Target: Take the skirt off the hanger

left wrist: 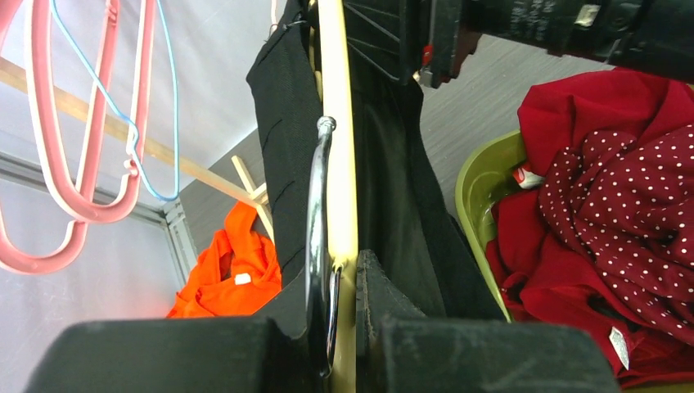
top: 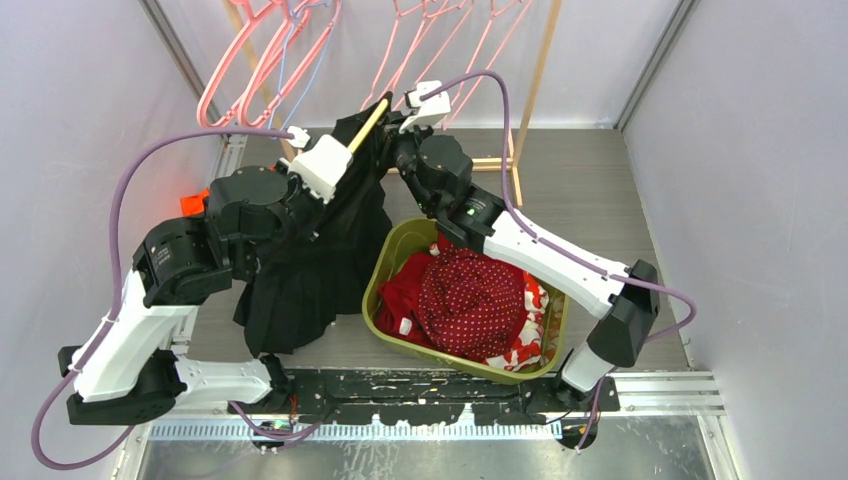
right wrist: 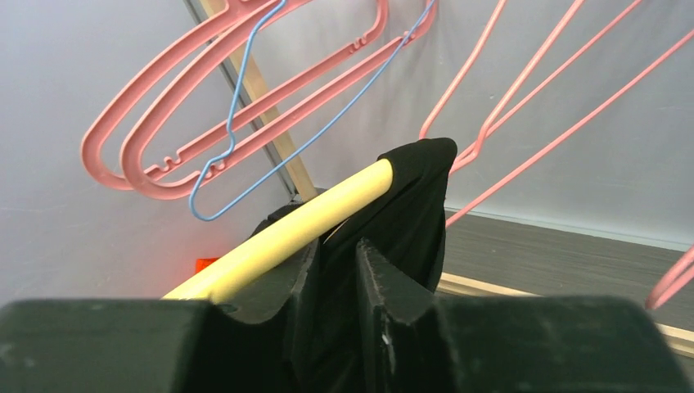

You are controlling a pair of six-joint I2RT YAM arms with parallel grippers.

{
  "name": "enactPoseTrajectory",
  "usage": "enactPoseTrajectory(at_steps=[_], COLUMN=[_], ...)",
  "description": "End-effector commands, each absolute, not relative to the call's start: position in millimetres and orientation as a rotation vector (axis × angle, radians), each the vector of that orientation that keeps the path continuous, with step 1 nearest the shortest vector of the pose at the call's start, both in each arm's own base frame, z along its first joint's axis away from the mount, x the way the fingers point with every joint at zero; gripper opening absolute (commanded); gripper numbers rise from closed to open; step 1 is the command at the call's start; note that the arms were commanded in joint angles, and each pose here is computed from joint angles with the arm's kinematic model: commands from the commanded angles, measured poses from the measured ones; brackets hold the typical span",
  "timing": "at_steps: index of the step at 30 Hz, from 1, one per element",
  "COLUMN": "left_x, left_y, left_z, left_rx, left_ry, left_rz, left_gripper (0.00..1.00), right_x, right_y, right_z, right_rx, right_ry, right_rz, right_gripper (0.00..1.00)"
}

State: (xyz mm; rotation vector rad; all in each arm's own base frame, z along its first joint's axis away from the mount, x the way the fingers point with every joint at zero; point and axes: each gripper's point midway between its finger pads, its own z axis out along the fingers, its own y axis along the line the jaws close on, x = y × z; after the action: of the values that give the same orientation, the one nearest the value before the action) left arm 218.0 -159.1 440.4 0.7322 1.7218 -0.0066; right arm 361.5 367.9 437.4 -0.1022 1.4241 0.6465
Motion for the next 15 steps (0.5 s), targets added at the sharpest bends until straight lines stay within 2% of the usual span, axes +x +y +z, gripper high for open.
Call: enactPoseTrajectory(at_steps=[1,3,5,15], left_x=[212,212,212,212], left_y=[-157,-153,-151,-144], left_z=[469,469,469,469], left_rx=[0.660,0.650,0.645,0.639], left_ry=[1.651,1.655,1.659,1.669], left_rz=[-0.092,-0.079,-0.073,-0.044], left_gripper=[0.00,0.00,0.00,0.00], right_x=[367,370,372,367], right_y=[358,351,343,295], right_z=[481,480,480,497], right_rx=[-0.023,-0.007,0.001,0.040], right_ry=[1.319,1.325,1.327,1.273], right_rz=[0.632,0.586,0.536,0.350], right_gripper=[0.21,0.10,0.04,0.01])
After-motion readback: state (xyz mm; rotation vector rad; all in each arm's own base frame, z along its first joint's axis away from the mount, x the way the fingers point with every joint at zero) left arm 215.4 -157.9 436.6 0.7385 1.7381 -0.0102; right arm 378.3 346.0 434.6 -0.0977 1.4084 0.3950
